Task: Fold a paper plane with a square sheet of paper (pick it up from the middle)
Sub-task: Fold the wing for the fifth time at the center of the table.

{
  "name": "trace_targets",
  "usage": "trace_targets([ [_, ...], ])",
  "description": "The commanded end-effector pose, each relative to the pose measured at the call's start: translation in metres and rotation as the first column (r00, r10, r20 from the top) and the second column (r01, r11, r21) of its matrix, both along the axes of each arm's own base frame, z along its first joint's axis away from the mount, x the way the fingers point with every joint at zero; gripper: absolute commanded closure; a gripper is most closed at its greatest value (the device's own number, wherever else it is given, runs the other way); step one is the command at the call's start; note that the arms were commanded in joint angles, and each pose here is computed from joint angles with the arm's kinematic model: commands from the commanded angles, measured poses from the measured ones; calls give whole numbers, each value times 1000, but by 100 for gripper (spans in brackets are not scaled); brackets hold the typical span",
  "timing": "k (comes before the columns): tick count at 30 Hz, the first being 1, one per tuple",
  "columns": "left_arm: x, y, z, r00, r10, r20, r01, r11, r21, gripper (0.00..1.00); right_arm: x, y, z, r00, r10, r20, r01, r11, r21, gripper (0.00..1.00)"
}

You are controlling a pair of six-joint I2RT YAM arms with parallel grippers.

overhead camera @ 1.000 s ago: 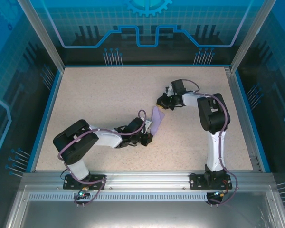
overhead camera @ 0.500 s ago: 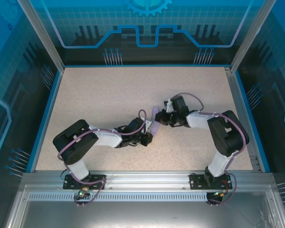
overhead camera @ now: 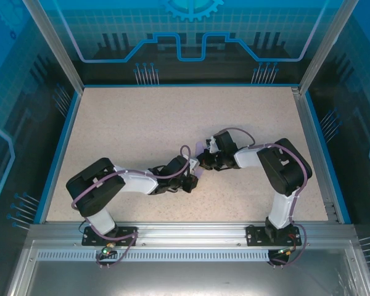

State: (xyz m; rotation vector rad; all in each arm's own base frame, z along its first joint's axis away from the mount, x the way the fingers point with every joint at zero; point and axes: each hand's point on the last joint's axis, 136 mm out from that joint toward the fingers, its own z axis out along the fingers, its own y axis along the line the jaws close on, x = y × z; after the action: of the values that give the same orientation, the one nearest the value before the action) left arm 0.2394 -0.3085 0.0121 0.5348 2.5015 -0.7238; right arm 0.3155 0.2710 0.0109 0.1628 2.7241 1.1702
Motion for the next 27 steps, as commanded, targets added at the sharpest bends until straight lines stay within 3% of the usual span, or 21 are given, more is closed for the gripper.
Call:
trace_targets([
  [1,-92,59,-68,947,-26,-321,114,959,258,95,-9,-41,-60,995,-71,-67,55,974,-218,93],
  [11,-122,71,-73,932,-13,-361,130,945,300,95,-15,-55,-76,992,-81,-94,54,964,-259,94],
  [19,-130,69,-62,931,-24,-365,138,947,290,95,-13,-49,-75,993,-66,-93,44,974,-223,94],
  [27,-76,37,28,990,-36,-134,58,985,165,86,-7,-18,-22,1000,25,-13,-26,998,-61,86],
])
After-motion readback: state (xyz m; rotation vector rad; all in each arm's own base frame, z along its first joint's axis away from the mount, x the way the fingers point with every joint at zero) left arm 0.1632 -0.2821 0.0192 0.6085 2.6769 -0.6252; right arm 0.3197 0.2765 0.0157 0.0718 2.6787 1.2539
